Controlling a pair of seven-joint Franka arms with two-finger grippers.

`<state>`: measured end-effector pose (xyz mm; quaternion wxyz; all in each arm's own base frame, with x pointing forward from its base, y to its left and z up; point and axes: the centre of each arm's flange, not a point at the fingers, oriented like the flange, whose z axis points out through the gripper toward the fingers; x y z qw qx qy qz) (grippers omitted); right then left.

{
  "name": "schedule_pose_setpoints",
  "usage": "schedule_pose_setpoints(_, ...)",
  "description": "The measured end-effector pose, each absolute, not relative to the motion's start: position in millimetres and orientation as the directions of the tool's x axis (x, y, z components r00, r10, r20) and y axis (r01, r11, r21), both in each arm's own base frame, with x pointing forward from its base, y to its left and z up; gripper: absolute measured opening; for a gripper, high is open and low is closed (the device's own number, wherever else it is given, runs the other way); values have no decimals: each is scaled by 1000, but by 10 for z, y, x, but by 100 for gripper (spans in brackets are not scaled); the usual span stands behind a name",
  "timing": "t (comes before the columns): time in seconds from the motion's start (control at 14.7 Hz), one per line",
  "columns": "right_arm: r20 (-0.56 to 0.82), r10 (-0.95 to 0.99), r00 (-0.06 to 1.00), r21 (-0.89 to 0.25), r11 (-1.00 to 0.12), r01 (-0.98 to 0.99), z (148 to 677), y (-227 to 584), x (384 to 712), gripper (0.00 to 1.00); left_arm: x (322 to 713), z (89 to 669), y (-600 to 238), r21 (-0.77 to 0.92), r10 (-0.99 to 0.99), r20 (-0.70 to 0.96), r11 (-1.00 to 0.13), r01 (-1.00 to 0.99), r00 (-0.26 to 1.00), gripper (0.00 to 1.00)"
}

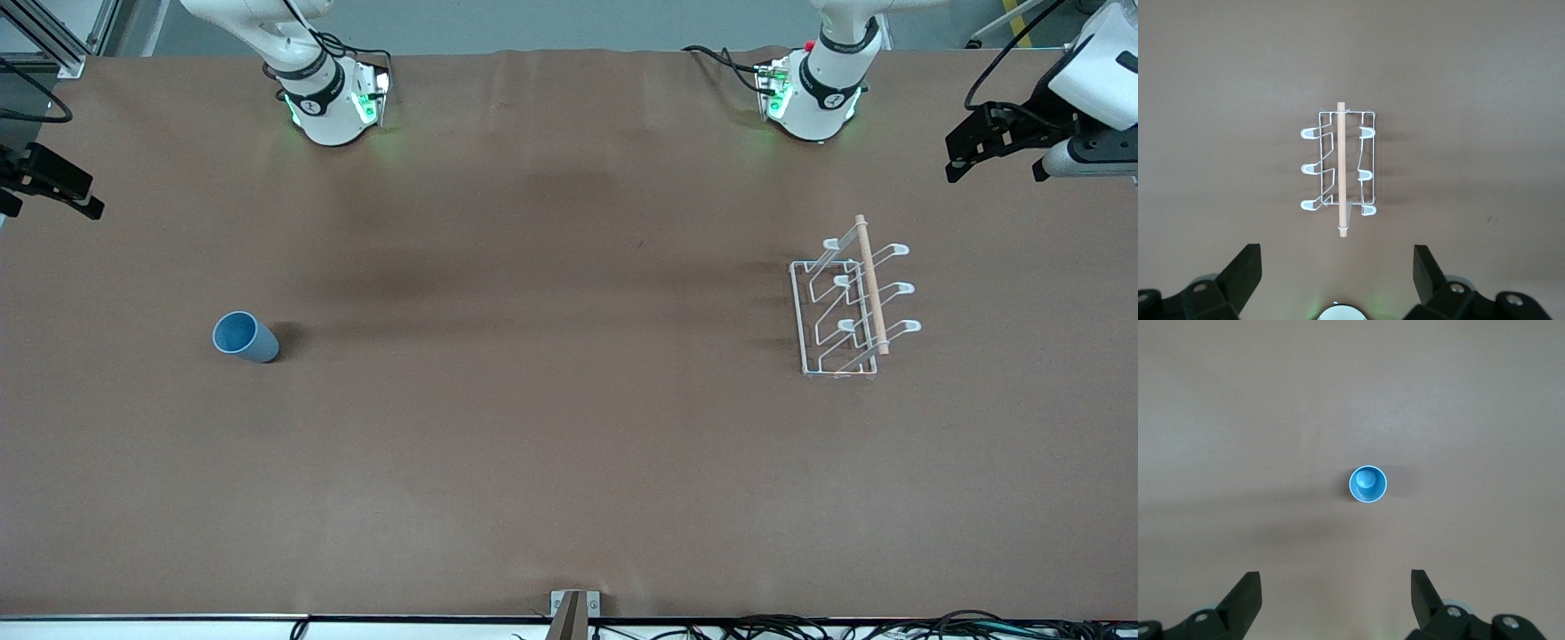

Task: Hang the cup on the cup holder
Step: 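Reach the right gripper down toward the blue cup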

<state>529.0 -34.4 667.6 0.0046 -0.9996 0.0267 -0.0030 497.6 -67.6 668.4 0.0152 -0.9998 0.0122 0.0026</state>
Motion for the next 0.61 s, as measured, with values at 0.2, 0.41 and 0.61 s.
schedule_pose_setpoints(0.2,5,-56,998,-9,-998,-56,6663,-360,5299,99,4976,6684,-674,-30,-24,-6,-999,-24,1000,100)
schedule_pose_setpoints(0.41,2,-58,998,-9,-998,-58,6642,-366,5310,100,4977,6704,-667,-30,-23,-1,-999,-23,1000,100)
schedule_pose_setpoints(0.61,16,-68,998,-8,-998,-68,6469,-456,5415,100,4979,6747,-645,-28,-18,8,-999,-18,1000,100)
